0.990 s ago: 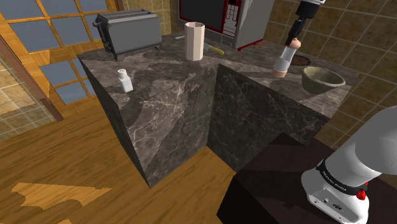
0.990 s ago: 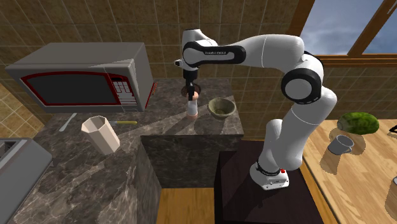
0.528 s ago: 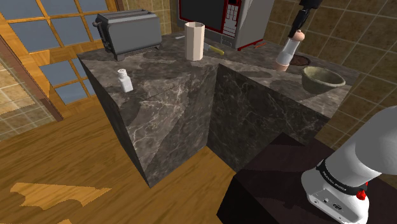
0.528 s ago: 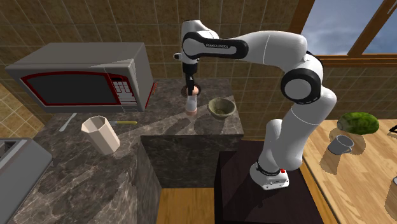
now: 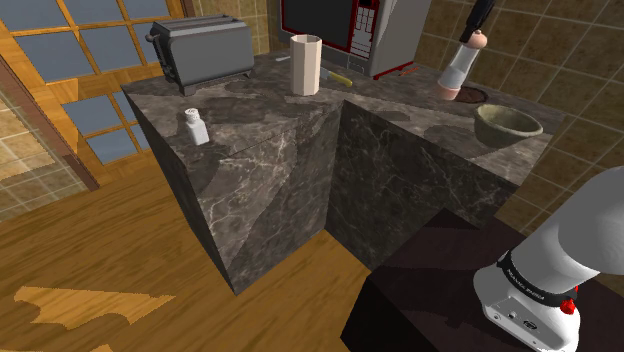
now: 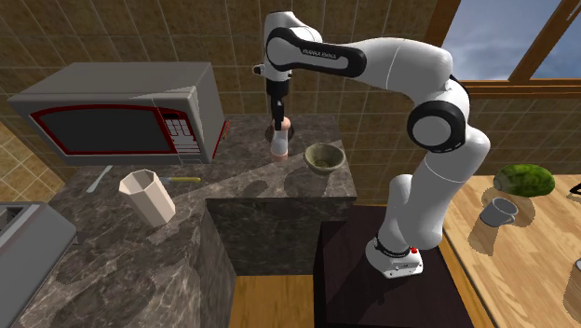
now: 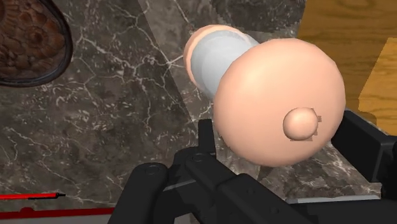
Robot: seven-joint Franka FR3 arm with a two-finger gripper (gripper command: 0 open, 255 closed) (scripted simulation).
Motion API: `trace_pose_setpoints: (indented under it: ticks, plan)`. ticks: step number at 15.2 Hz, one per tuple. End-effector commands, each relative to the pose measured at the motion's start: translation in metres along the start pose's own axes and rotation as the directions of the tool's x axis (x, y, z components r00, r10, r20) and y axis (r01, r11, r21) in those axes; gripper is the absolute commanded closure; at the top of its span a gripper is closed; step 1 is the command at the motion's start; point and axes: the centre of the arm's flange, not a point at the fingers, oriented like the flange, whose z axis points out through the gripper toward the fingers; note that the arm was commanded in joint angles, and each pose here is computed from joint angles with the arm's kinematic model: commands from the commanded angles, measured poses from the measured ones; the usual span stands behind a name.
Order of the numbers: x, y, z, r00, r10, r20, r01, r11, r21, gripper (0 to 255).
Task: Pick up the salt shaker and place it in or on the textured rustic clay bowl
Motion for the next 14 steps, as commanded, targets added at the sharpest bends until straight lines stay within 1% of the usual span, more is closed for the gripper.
trace_pose_setpoints:
  ticks: [1,14]
  plan:
    - [0.001,-0.001,-0.010,1.000,0.000,0.000,0.000,1.000,0.000,255]
    - [0.007,-0.011,-0.078,1.000,0.000,0.000,0.000,1.000,0.000,255]
